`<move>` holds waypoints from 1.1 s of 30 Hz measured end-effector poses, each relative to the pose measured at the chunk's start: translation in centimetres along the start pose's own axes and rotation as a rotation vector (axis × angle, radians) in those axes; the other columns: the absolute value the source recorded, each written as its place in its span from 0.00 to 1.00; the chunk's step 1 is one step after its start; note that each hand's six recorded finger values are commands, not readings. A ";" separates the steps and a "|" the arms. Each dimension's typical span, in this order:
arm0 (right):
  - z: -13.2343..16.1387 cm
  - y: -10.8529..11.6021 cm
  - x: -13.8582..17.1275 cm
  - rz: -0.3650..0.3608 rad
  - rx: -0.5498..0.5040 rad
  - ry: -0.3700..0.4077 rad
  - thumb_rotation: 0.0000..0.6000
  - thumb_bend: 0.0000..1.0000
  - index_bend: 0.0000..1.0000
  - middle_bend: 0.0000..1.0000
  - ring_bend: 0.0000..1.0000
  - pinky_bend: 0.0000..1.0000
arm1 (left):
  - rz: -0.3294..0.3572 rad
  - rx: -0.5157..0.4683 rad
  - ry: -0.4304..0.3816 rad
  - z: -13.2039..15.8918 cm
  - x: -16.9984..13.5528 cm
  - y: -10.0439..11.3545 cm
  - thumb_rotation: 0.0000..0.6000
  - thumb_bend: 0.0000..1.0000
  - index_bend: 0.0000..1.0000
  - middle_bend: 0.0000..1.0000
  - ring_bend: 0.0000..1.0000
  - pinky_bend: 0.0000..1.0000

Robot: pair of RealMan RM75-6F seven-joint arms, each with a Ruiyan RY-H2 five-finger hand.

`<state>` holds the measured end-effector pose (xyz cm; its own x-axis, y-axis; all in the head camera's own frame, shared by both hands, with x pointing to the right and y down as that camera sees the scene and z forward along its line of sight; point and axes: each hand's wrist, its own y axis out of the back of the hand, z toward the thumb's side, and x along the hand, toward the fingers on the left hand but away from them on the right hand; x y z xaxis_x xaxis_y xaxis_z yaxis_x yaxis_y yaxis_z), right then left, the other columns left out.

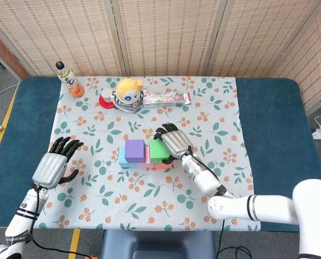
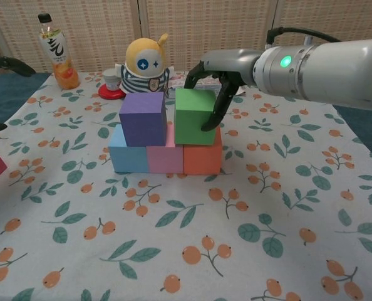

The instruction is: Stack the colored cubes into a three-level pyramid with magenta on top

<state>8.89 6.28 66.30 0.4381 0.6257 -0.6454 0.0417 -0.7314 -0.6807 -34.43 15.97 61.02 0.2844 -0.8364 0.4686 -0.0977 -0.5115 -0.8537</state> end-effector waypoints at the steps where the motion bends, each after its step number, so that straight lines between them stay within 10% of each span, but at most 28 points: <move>1: 0.1 -0.1 0.0 0.000 0.005 -0.001 1.00 0.06 0.36 0.14 0.00 0.00 | -0.001 -0.001 -0.001 0.0 0.0 0.0 1.00 0.32 0.14 0.12 0.03 0.05; 33: 1.0 -0.6 -0.7 0.000 0.022 -0.016 1.00 0.06 0.30 0.14 0.00 0.00 | -0.021 -0.024 -0.001 -0.4 -0.2 -0.3 1.00 0.32 0.12 0.12 0.03 0.05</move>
<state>7.70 6.53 66.84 0.4233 0.6298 -0.6512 0.0214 -0.7256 -0.6878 -34.82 16.16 61.27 0.2880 -0.8250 0.4862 -0.1142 -0.5337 -0.8380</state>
